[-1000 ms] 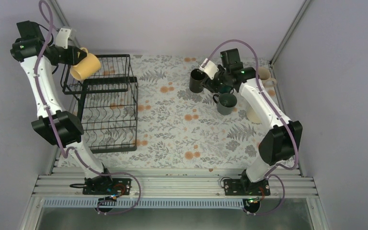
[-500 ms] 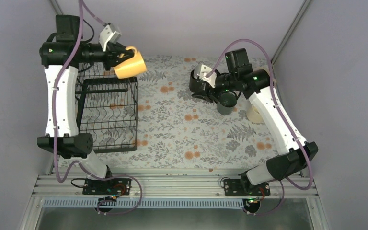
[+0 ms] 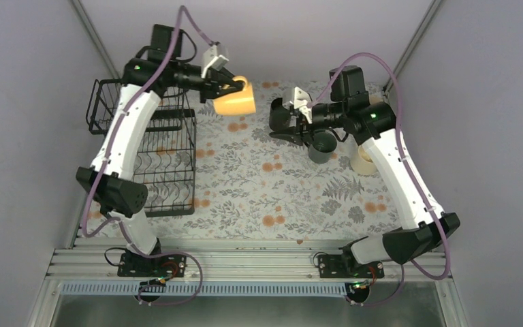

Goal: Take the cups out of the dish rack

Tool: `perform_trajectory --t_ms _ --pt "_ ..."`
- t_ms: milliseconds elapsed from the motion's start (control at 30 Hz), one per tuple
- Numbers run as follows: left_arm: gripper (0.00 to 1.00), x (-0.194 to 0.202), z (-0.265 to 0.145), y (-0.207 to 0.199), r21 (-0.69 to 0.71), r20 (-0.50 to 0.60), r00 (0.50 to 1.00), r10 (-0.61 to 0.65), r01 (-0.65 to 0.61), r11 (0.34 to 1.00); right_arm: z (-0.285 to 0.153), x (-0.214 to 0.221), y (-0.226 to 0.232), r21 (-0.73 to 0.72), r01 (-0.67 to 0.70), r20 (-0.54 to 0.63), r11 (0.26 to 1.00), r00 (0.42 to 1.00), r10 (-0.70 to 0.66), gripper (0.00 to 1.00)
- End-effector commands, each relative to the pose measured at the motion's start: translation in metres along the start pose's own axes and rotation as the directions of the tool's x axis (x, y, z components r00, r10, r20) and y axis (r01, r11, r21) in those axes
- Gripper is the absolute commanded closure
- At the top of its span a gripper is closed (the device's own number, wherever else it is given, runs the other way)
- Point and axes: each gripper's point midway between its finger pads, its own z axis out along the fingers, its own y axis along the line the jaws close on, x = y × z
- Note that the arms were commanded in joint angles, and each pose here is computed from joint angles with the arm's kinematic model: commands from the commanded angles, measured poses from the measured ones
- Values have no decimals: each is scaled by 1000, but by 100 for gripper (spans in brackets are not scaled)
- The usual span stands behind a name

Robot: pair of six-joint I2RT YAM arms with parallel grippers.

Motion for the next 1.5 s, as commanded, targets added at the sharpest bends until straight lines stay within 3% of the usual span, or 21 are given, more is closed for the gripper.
perform_trajectory --t_ms 0,167,533,1100,1267,1467 --pt "98 -27 26 -15 81 81 990 114 -120 989 -6 -26 1 -5 22 90 1000 996 -22 40" --pt "98 -36 44 -26 125 107 986 130 -143 982 -3 -23 -10 38 6 82 999 997 -9 40" --pt "98 -37 41 -37 130 115 981 154 -168 977 -20 -21 -17 196 17 86 980 996 -35 41" --pt "98 -53 42 -51 214 188 973 132 -172 962 2 -7 -27 109 -36 84 993 996 27 42" --pt "98 -54 51 -53 285 201 975 98 -154 946 6 -11 -28 75 -43 108 996 993 35 52" --pt "98 -53 56 -59 307 200 974 105 -164 937 8 -10 -35 80 -75 103 994 993 67 81"
